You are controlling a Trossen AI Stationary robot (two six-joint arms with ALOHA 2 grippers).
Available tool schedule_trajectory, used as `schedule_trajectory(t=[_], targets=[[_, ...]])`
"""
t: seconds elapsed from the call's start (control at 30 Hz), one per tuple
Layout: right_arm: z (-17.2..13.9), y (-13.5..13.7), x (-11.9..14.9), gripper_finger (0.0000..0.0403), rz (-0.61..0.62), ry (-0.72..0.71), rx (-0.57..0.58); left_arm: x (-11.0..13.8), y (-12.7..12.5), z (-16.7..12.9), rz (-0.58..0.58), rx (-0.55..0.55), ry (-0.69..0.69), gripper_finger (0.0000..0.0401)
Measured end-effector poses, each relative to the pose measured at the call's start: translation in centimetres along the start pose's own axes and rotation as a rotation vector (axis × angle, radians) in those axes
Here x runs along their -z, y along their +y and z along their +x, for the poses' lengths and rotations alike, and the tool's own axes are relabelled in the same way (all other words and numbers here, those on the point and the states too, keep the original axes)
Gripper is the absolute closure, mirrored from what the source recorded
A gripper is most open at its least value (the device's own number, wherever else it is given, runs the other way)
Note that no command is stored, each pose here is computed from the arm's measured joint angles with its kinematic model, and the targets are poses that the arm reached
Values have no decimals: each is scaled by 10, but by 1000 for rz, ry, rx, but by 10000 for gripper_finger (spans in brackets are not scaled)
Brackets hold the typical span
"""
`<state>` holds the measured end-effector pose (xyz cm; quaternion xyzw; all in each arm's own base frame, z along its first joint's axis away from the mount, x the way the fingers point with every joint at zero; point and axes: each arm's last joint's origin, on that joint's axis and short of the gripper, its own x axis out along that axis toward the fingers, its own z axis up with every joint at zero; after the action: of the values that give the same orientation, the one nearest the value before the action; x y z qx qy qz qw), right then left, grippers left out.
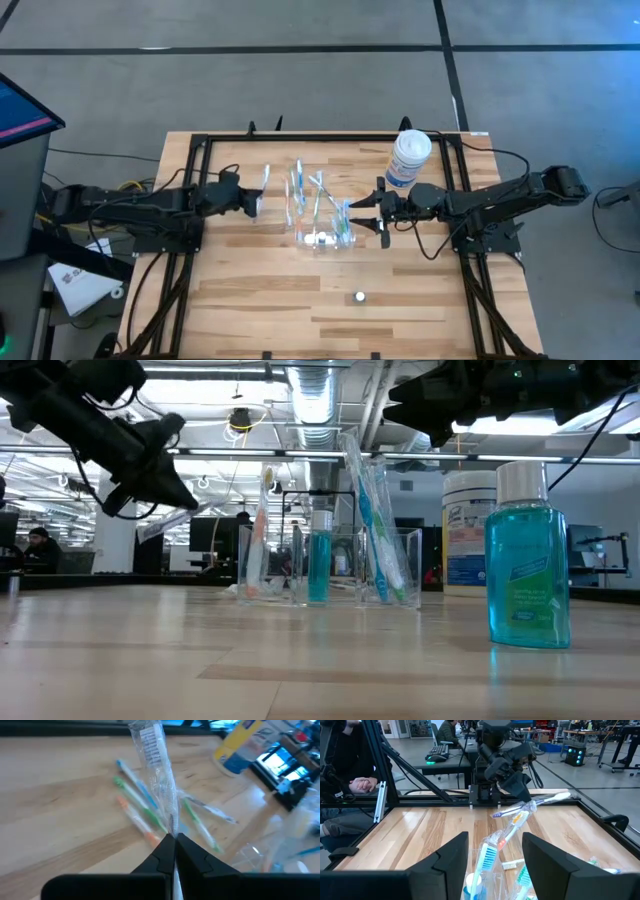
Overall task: Pick & Place toothbrushing station
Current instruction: Put the left purple toothbrush into the transparent organizer
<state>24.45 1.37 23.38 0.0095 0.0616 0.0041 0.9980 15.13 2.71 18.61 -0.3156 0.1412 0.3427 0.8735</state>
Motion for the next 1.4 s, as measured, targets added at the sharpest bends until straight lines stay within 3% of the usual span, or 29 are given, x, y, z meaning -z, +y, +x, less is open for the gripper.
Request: schedule_trajectory(t=[0.67, 1.4], targets=[[0, 0, 0, 226, 0, 0, 0, 23, -44, -19, 142, 156, -168, 400], [0, 0, 0, 226, 0, 0, 0, 64, -90, 5, 316, 263, -359, 400]])
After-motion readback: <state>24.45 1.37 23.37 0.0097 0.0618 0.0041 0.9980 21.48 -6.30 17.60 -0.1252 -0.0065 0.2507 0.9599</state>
